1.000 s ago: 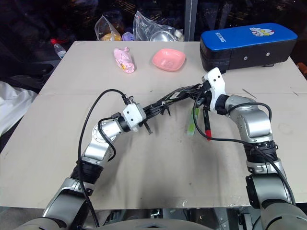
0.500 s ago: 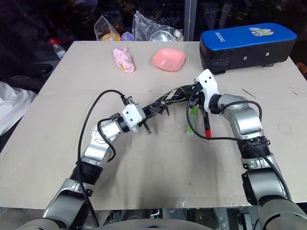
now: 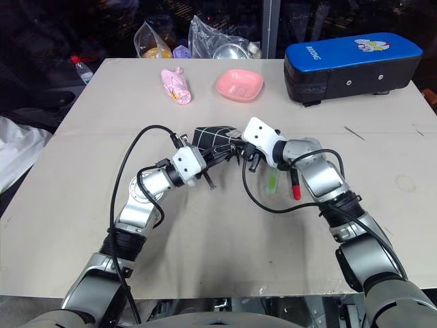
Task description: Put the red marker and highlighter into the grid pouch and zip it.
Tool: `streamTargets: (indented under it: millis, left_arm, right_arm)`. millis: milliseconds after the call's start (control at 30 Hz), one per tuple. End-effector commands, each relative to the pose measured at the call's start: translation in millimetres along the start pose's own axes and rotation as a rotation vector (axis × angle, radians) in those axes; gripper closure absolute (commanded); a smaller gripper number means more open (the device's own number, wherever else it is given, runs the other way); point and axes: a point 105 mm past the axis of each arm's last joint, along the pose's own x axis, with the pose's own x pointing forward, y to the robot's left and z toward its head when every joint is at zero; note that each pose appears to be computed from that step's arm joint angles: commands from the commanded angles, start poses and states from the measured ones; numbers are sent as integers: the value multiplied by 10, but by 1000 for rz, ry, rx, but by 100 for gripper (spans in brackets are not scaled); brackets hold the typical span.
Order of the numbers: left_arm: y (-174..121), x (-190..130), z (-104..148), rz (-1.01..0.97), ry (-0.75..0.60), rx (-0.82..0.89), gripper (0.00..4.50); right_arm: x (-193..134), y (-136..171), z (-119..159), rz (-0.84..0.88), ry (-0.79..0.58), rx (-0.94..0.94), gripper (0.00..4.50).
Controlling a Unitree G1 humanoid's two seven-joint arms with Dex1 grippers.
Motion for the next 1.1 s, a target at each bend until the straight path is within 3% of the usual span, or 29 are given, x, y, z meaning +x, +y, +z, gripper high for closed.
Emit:
streamTargets:
  millis: [33, 367, 667, 1100]
  left_arm:
    - [19, 38, 86, -5, -35, 32, 450]
    - [152, -63, 30, 56, -2, 47, 450]
    - [220, -31, 88, 40, -24, 46, 450]
    - [302, -35, 156, -2, -39, 82, 450]
  right_arm:
    - [49, -65, 318, -33, -108, -61, 443]
    - [-60, -235, 477, -115, -285, 379, 443]
    - [-137, -77, 682, 33, -387, 652, 443]
    - [-148, -186, 178, -81, -134, 379, 443]
